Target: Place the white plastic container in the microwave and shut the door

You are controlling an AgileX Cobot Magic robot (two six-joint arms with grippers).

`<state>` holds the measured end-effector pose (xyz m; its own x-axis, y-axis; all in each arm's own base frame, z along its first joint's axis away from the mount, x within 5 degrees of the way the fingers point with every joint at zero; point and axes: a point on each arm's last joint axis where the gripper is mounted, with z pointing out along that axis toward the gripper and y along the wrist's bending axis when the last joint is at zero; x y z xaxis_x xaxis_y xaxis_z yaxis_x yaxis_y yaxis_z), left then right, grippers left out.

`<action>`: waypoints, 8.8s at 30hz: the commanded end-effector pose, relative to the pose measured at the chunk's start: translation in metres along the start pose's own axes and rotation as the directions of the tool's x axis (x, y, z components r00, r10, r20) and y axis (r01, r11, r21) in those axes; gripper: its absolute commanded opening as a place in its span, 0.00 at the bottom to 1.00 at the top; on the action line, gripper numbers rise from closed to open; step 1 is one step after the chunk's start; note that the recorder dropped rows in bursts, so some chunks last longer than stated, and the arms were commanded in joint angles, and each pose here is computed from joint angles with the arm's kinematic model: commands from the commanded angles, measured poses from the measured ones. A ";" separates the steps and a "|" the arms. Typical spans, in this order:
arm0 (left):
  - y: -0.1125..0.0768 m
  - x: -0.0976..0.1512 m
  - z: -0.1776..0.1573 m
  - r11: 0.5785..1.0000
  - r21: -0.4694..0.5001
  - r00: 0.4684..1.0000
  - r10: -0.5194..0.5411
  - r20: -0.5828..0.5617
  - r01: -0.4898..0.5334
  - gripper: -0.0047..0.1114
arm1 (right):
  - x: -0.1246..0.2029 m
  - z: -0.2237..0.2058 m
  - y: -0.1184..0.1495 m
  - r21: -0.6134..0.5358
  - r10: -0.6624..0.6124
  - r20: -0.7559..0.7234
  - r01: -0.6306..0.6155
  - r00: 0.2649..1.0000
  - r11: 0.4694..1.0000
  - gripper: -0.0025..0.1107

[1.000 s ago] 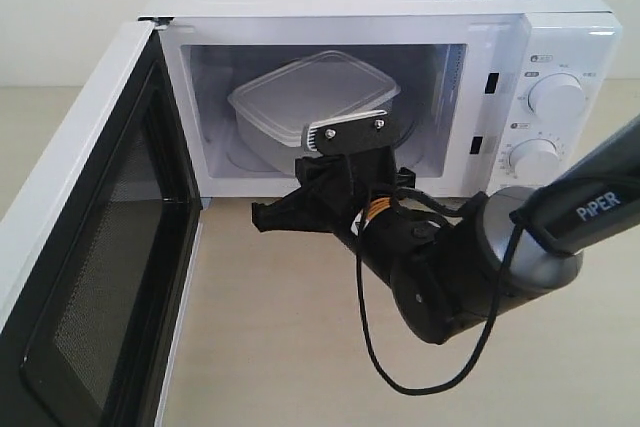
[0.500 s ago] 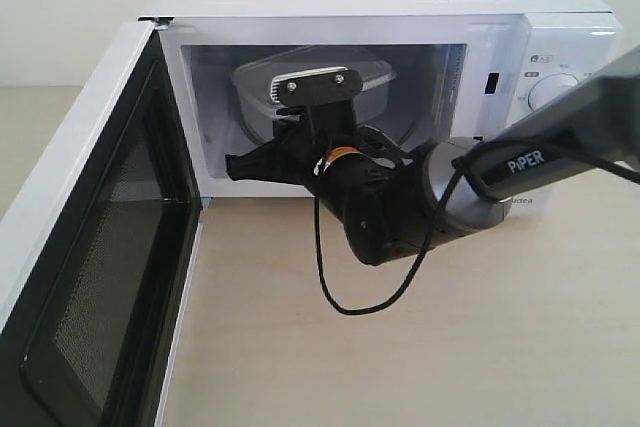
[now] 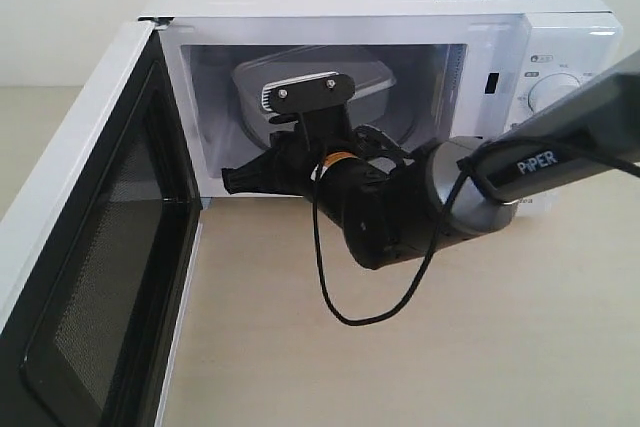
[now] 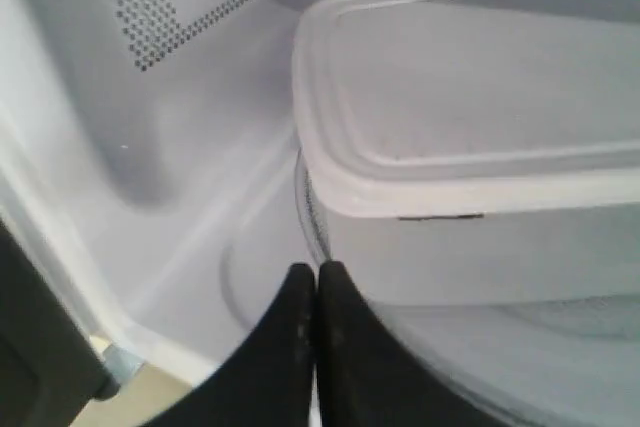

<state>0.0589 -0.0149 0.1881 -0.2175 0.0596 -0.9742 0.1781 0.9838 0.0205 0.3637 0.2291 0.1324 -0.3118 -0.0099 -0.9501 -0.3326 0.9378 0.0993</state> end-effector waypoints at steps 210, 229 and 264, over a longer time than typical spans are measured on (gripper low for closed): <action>-0.073 -0.260 0.012 0.671 0.626 0.917 0.322 0.235 -0.396 0.08 | -0.116 -0.237 -0.054 -0.034 -0.025 0.216 0.033 0.976 0.999 0.02; -0.074 -0.260 0.011 0.661 0.650 0.926 0.307 0.221 -0.374 0.08 | -0.093 -0.229 -0.055 0.035 -0.025 0.320 0.015 0.947 0.999 0.02; -0.077 -0.259 0.009 0.643 0.683 0.936 0.287 0.204 -0.346 0.08 | -0.069 -0.158 -0.038 0.165 0.030 0.290 -0.081 0.957 0.983 0.02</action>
<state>0.1131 -0.1070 0.4320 0.0422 0.3272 -0.9440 0.8396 0.5005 0.2110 0.2539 0.1383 0.2364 -0.0738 0.1136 -0.9908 -0.1720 0.9772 0.1248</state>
